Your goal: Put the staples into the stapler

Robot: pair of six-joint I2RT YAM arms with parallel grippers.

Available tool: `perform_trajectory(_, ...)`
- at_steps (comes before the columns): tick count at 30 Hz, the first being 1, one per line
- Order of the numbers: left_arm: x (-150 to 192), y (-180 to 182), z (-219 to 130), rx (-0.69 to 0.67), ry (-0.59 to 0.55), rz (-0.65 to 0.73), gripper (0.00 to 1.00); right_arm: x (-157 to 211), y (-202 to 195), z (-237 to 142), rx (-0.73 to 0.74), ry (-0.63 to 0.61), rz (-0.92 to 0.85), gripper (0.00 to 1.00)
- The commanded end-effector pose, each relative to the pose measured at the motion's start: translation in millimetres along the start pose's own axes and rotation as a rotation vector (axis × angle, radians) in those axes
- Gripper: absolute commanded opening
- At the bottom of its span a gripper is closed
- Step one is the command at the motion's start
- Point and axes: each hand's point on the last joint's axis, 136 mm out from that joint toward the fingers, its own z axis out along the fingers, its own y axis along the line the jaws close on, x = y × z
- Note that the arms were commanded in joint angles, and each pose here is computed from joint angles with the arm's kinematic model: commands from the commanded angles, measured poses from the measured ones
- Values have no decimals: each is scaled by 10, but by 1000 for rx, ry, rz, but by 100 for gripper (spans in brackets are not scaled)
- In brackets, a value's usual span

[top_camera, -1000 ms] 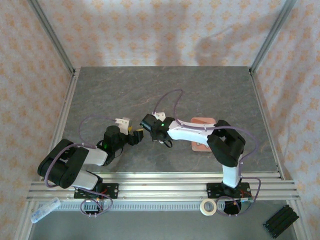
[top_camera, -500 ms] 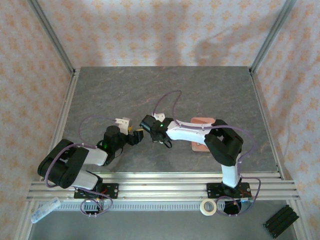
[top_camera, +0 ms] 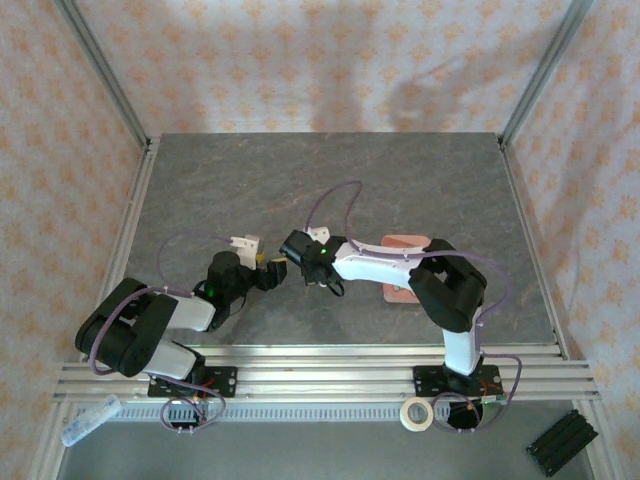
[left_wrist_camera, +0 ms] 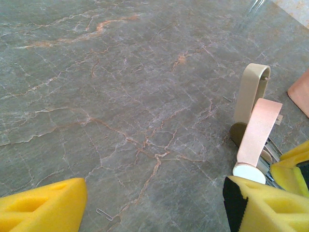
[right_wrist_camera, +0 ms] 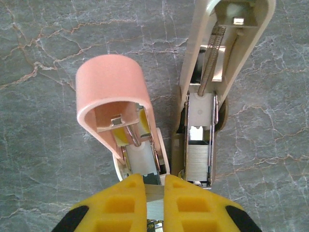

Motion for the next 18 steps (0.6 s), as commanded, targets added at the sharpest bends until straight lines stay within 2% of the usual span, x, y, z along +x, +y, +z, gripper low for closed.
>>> perform_trajectory(1,-98,-82,43,33,-24,40,75,162,-22,69,-5,55,-50,11)
perform_trajectory(18,-104,-88,42,36,-26,40,75,214,-18,100,-50,90,-49,11)
